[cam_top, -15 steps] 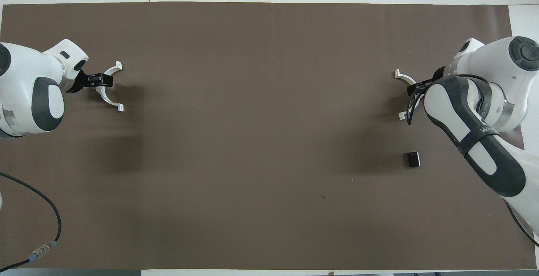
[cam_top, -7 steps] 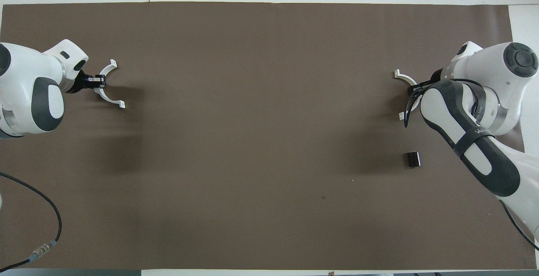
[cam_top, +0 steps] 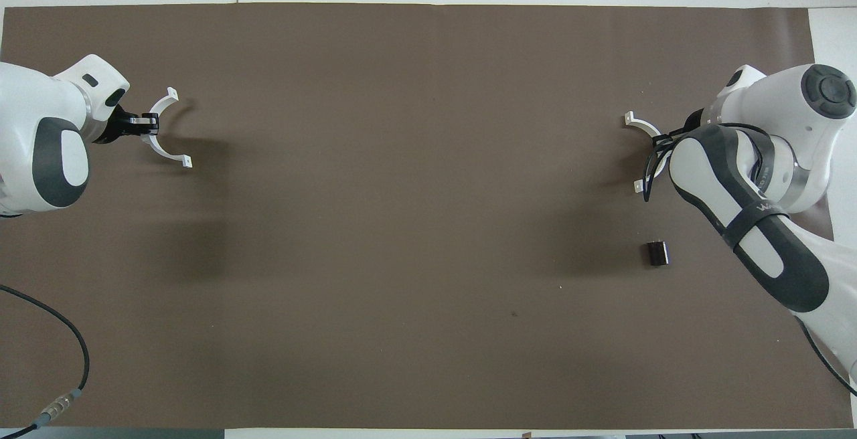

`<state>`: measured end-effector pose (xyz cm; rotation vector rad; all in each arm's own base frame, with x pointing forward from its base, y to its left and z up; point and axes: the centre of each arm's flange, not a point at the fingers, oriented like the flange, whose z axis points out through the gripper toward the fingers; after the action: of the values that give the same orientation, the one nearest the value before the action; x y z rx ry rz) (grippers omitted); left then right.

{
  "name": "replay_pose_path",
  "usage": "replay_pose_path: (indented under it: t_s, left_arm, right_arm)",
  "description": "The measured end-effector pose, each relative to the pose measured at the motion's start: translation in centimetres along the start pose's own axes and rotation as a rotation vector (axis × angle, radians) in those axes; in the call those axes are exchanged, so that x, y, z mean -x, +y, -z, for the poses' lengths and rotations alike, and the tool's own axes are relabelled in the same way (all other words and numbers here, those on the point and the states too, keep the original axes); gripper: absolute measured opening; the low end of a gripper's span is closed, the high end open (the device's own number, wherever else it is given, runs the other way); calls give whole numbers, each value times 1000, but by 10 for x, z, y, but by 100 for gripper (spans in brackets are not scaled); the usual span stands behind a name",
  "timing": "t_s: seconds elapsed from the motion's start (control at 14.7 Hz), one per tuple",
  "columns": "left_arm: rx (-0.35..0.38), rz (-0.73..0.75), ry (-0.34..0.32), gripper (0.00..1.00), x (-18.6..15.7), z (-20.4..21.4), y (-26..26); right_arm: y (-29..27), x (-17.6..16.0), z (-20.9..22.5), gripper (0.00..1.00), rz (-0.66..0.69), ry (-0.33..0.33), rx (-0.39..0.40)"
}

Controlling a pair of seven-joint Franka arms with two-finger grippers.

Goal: Assemble drain pipe with both arms
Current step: 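Carry both half-rings toward the table center, facing each other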

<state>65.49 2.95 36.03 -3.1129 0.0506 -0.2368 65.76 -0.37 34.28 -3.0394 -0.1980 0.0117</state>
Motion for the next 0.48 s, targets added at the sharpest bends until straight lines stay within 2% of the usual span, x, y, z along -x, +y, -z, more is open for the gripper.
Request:
replay_pose_path:
  t_s: [0.14,0.27,0.48]
  left_arm:
    - [0,-6,2,21,-2,3,3]
    - [1,-30,2,21,-2,3,7]
    - [2,-151,6,21,-3,3,16]
  right_arm:
    - [-79,-22,29,20,-71,-15,-35]
    - [-165,-31,31,20,-112,-12,-56]
    - [-265,-26,4,20,-86,24,14]
